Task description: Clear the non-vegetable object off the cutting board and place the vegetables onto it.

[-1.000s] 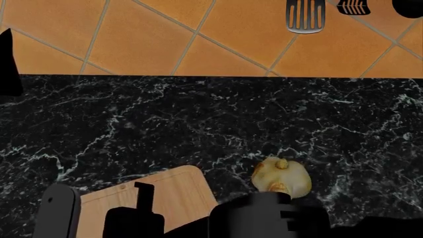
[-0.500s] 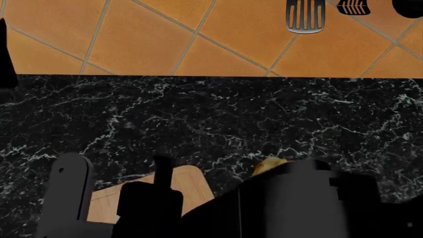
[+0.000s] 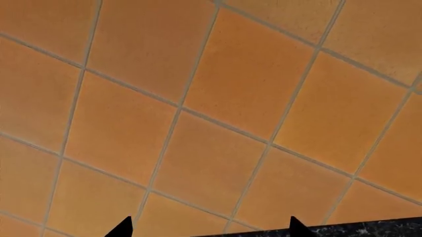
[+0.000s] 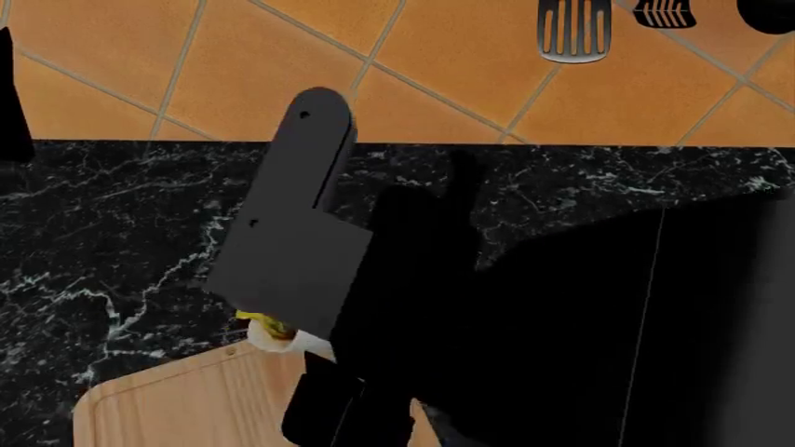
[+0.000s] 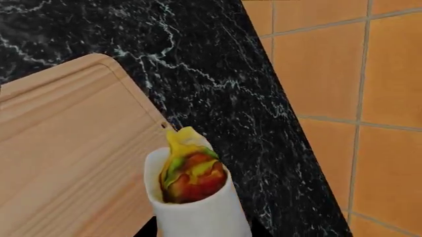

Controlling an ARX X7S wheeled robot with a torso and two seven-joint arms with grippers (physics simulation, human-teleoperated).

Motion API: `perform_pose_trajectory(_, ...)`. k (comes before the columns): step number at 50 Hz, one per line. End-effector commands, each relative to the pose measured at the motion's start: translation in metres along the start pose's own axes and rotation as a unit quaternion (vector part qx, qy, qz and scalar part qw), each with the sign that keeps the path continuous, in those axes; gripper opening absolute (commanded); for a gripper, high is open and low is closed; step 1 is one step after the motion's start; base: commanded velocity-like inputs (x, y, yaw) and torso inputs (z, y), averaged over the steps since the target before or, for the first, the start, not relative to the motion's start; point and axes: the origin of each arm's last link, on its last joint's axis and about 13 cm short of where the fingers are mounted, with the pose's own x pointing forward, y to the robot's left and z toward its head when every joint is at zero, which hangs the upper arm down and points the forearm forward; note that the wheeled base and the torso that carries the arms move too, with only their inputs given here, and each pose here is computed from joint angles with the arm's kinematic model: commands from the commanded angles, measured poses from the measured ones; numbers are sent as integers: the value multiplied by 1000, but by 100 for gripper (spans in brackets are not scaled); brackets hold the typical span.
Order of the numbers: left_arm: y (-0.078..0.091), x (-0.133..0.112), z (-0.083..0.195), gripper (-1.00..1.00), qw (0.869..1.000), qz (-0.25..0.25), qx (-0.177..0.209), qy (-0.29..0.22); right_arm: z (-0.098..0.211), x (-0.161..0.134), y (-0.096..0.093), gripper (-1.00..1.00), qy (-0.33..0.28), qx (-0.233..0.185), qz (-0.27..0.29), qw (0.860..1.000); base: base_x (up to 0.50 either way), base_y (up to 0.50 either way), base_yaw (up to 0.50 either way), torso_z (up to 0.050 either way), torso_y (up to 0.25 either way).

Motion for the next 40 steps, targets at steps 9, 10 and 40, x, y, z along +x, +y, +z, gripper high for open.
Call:
perform_pose_trajectory(9,-1,0,7,100,1000,-8,-11,-9,-3,-22,-40,-100,17,51,-122,991,24,0,-3,0,0)
perform_pose_trajectory(10,-1,0,7,100,1000,-8,-11,-10,-4,-21,-42,-100,24,45,-134,990,25,0,0,0,0)
perform_pose_trajectory(40,-1,1,8,100,1000,-4,1,-14,-75,0,-72,-100,121,186,-247,943,25,0,-3,0,0)
